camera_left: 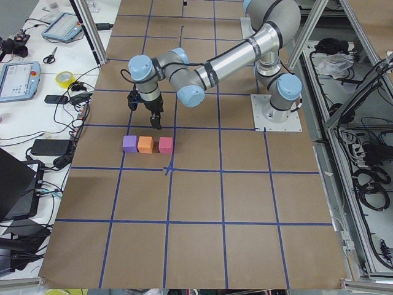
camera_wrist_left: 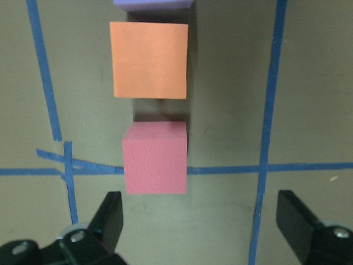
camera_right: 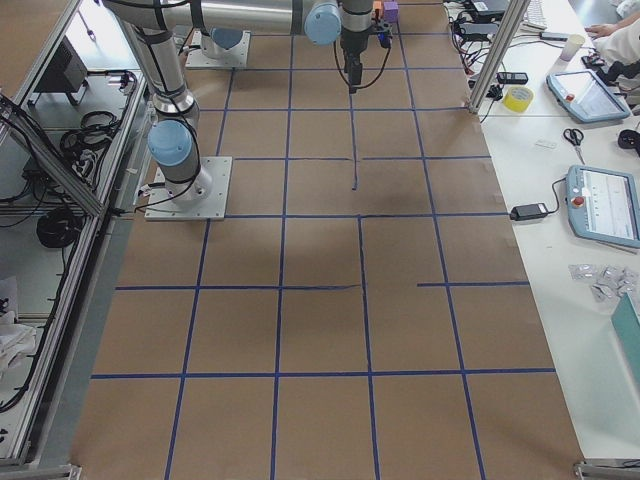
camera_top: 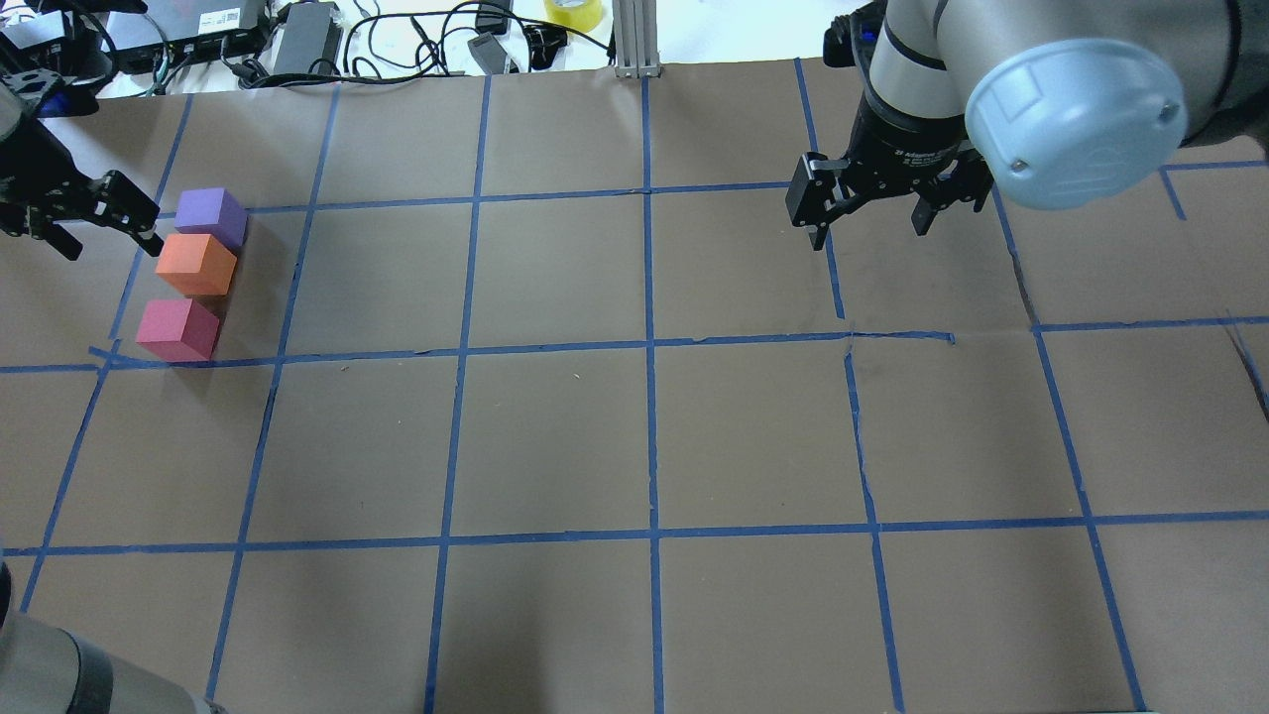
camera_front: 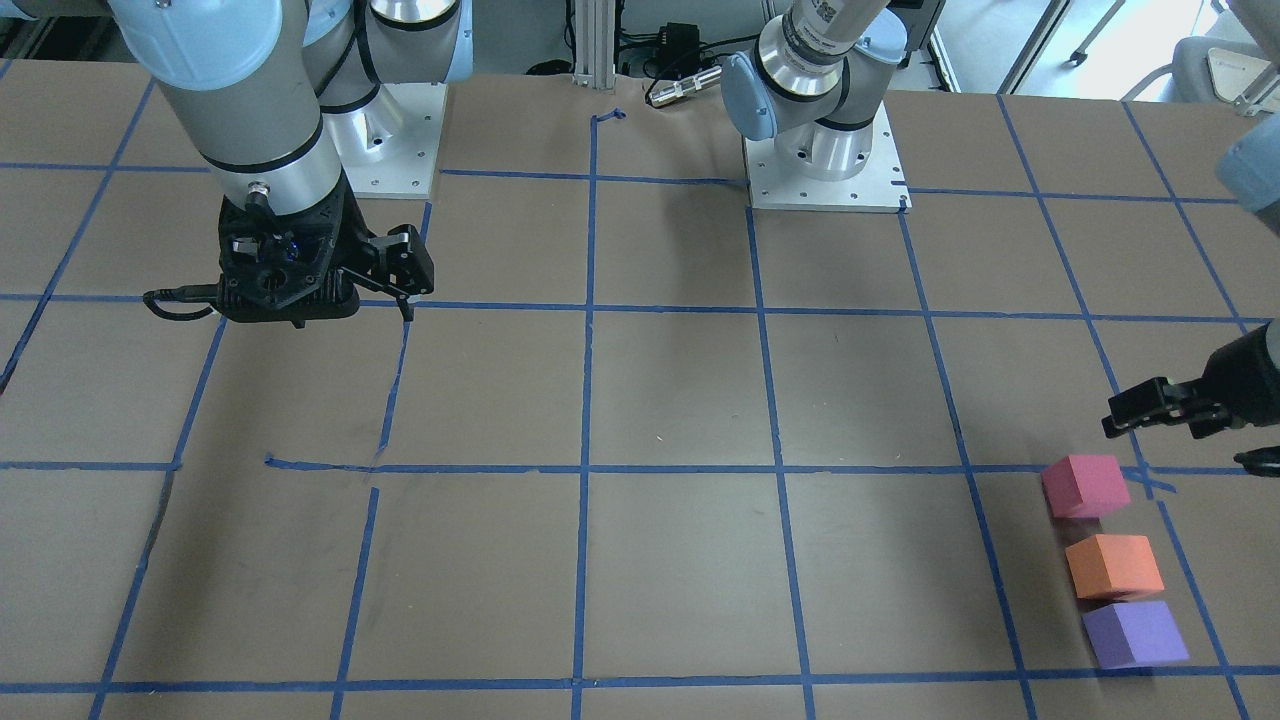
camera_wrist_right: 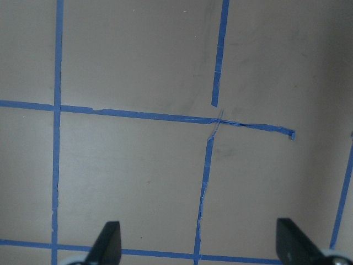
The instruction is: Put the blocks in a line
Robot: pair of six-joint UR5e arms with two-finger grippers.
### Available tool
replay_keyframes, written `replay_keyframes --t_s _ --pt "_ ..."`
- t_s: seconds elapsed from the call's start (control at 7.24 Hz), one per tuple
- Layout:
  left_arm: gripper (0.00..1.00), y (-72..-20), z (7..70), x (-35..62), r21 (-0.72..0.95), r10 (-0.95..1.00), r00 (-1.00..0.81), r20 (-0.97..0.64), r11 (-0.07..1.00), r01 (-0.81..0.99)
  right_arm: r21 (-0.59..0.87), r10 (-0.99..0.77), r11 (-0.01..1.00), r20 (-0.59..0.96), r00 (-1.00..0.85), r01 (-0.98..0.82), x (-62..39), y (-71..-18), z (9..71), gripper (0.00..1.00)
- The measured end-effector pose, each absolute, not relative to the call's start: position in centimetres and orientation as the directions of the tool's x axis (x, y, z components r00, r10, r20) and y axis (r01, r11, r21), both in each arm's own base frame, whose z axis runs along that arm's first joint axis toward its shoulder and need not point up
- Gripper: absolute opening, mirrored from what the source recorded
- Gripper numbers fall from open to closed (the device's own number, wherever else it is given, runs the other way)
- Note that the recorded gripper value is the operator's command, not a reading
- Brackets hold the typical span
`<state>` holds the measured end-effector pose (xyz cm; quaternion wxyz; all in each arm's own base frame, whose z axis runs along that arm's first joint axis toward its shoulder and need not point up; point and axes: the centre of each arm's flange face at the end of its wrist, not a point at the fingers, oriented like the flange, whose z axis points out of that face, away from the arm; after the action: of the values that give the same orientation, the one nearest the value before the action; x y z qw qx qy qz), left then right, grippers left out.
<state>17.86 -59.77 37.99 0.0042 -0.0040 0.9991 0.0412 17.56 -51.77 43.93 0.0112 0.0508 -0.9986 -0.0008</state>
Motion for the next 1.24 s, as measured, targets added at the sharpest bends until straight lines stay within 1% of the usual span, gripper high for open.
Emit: replay_keyframes --t_s 0.28,0.55,0.69,0.83,0.97,1.24 --pt "1.0 -55.0 46.1 14.8 0.055 -0.029 -0.999 -0.026 0.998 -0.031 0.003 -0.1 0.995 0.022 -0.995 -0.1 17.6 -51.8 43.9 1.0" --pt "1.0 -51.1 52.6 11.1 -0.014 -0.02 -0.998 -0.057 1.0 -0.019 0.003 -0.1 0.995 0.02 -0.995 -0.1 17.6 -51.8 43.9 1.0" --pt "1.0 -50.3 54.4 8.5 -0.045 -0.01 -0.997 -0.072 0.999 -0.007 0.003 -0.1 0.995 0.02 -0.995 -0.1 17.6 -51.8 43.9 1.0" --pt "1.0 -50.2 55.3 5.1 -0.065 -0.036 -0.996 -0.078 0.997 -0.031 0.002 -0.1 0.995 0.021 -0.995 -0.1 17.6 -51.8 43.9 1.0" --pt "1.0 -50.0 55.6 1.2 -0.072 -0.078 -0.994 -0.081 0.995 -0.072 0.001 -0.1 0.995 0.02 -0.995 -0.1 17.6 -51.8 44.0 1.0" --pt "1.0 -48.8 55.9 -4.3 -0.05 -0.09 -0.992 -0.084 0.995 -0.086 0.0 -0.101 0.995 0.015 -0.995 -0.101 17.6 -51.8 44.0 1.0"
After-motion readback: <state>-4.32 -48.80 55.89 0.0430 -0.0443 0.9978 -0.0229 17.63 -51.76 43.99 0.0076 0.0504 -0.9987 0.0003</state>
